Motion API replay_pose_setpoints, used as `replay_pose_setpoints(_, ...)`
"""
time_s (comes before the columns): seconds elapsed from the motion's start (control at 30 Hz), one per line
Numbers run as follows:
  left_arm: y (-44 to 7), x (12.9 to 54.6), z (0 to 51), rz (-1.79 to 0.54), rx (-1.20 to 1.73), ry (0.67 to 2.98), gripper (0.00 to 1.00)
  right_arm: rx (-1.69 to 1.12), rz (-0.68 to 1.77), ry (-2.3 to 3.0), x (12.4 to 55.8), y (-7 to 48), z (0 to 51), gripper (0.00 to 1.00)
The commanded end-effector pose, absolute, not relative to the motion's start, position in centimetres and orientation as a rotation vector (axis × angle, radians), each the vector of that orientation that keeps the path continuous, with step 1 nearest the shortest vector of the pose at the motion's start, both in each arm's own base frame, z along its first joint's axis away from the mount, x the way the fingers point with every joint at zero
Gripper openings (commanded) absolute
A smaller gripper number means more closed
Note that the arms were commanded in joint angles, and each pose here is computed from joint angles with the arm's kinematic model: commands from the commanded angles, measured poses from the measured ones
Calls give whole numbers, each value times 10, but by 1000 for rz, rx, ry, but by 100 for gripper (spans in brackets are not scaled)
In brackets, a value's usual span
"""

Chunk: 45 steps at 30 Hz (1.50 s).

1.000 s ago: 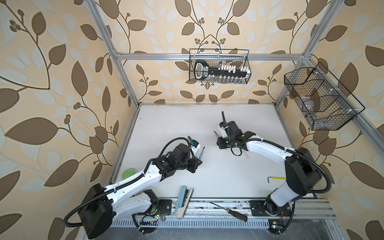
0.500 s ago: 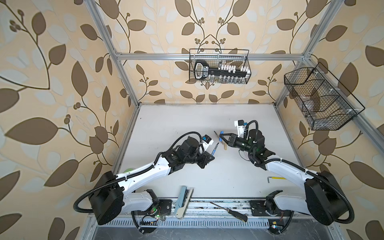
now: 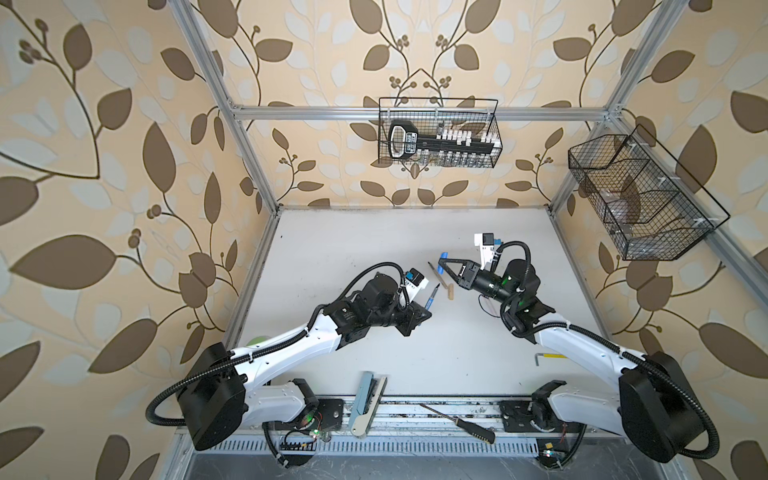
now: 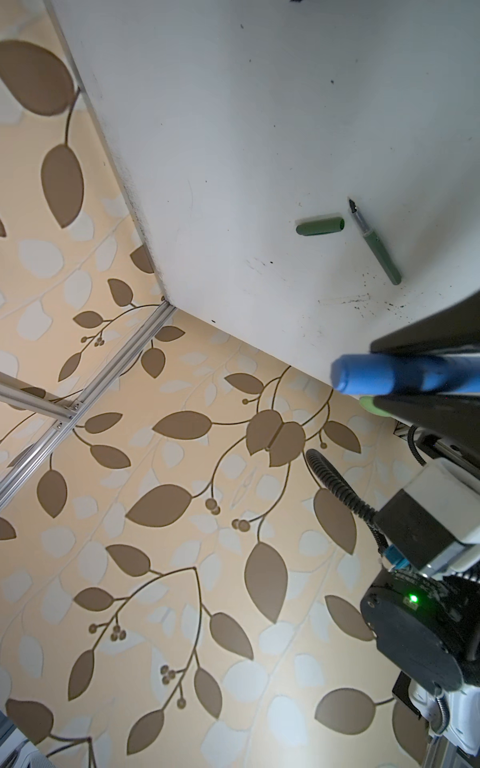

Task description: Insert the pens into the pen caps

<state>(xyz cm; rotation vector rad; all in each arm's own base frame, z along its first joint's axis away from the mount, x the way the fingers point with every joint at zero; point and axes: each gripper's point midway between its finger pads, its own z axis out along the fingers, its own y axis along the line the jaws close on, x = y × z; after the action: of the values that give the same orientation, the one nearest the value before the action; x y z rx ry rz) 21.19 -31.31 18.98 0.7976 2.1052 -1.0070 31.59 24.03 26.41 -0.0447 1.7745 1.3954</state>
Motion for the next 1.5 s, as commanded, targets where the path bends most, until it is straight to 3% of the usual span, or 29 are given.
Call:
replay_pose_setpoints(0.0,-315,211,216,-1043,775,1997,7,-64,1412,1768,307,244,268,18)
replay_pose_setpoints(1.47,-308,211,222,-1010,760,1992,7,-134,1403,1693,284,240,299,18)
